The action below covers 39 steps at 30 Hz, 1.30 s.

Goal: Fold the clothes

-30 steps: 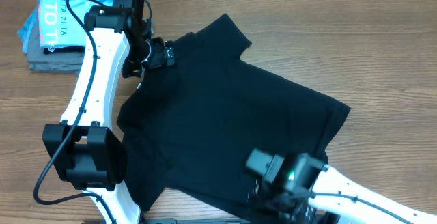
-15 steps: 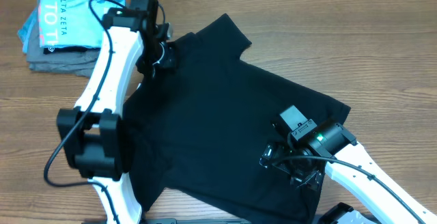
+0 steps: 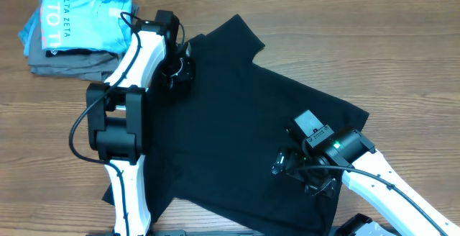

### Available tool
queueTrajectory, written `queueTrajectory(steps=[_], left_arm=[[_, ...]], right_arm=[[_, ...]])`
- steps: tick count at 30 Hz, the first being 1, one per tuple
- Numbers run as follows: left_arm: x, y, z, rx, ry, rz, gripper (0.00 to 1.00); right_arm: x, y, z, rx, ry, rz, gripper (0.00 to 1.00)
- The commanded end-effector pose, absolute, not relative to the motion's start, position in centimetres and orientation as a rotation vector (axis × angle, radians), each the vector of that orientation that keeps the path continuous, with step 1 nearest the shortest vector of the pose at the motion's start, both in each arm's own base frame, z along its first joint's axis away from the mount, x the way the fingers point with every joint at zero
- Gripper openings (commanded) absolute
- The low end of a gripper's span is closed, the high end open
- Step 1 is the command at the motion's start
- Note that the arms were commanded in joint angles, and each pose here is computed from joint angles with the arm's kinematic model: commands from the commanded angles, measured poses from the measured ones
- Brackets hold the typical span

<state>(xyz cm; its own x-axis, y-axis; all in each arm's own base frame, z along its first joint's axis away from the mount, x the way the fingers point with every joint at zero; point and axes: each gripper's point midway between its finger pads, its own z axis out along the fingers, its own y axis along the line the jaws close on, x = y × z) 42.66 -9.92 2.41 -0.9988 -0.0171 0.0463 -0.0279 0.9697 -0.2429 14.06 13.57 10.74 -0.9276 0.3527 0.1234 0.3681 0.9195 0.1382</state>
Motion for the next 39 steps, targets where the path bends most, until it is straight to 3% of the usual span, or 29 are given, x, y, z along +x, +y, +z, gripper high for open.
queueTrajectory(steps=[1, 11, 26, 35, 37, 39], left_arm=[[42.3, -9.5, -0.6, 0.022, -3.035, 0.333, 0.04], [44.1, -5.2, -4.1, 0.225, -3.062, 0.21, 0.04], [47.5, 10.3, -3.8, 0.872, -3.148, 0.011, 0.04], [51.9, 10.5, 3.2, 0.923, -3.251, 0.236, 0.08], [52.9, 9.4, 5.7, 0.889, -3.284, 0.29, 0.13], [53.5, 8.1, 8.2, 0.832, -3.314, 0.338, 0.27]], right_arm=[[14.8, 13.9, 11.7, -0.556, -3.015, -0.293, 0.98], [14.8, 13.9, 11.7, -0.557, -3.015, -0.293, 0.97], [15.7, 14.3, 11.8, -0.558, -3.048, -0.332, 0.96], [18.3, 14.8, 10.9, -0.571, -3.126, -0.313, 1.0], [18.8, 15.2, 10.3, -0.544, -3.124, -0.311, 1.0], [18.8, 15.2, 9.4, -0.545, -3.103, -0.269, 1.0]])
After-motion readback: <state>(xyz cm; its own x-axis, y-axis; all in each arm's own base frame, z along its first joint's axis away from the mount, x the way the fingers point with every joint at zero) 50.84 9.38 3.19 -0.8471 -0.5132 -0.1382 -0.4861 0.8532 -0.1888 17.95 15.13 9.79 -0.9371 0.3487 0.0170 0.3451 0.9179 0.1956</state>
